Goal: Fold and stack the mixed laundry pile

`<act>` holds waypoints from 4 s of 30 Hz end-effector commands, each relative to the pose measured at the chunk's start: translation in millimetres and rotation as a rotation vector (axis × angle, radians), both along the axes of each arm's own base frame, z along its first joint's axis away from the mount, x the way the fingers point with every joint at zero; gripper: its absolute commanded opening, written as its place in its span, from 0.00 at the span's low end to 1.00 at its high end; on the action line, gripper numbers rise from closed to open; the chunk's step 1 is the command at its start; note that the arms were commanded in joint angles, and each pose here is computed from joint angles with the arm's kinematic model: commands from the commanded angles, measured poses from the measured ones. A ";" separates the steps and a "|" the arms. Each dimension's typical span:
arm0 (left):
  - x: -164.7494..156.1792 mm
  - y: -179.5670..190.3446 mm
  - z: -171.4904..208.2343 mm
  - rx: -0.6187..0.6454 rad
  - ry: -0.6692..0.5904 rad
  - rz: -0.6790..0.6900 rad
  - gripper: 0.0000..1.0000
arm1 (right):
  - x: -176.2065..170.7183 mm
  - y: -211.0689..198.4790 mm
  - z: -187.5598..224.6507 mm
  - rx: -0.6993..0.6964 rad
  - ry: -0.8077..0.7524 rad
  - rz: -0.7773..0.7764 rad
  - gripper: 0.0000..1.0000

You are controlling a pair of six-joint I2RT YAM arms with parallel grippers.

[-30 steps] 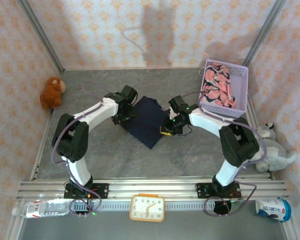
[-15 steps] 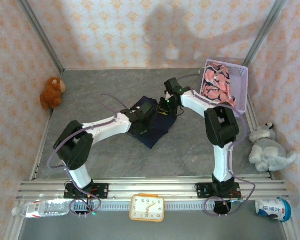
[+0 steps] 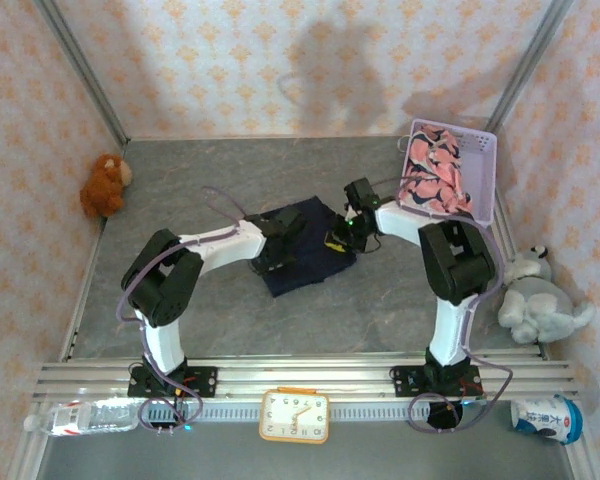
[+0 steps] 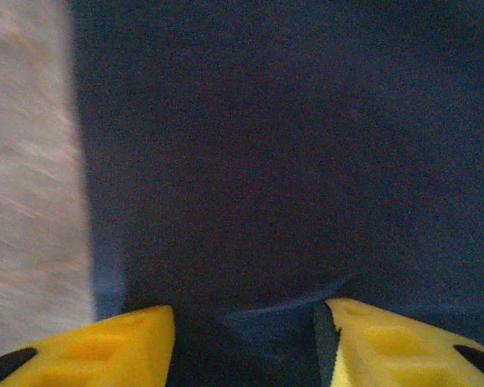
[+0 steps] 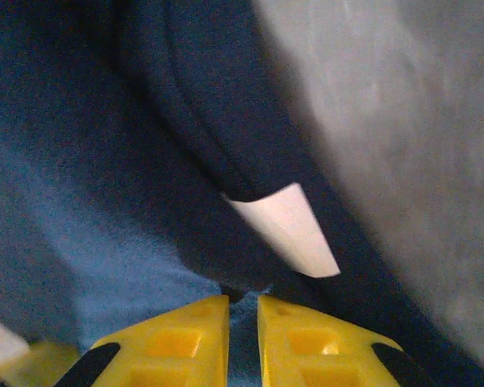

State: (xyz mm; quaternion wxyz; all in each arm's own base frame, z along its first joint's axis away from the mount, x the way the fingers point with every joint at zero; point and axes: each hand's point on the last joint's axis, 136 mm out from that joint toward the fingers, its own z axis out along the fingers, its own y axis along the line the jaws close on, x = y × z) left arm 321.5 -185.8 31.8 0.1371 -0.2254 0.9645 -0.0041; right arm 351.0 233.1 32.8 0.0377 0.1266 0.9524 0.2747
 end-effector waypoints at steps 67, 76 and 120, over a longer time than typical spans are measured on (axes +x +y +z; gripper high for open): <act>162.1 315.4 -3.6 0.171 0.216 0.289 0.91 | 115.2 -250.6 132.6 -0.639 -0.162 -0.621 0.99; 167.9 256.6 76.0 -0.002 -0.019 0.289 1.00 | 135.6 -313.5 74.9 -0.576 -0.011 -0.738 0.99; 104.6 56.0 102.6 -0.306 -0.247 0.198 1.00 | 55.4 -61.7 404.5 0.381 -0.642 -0.158 0.00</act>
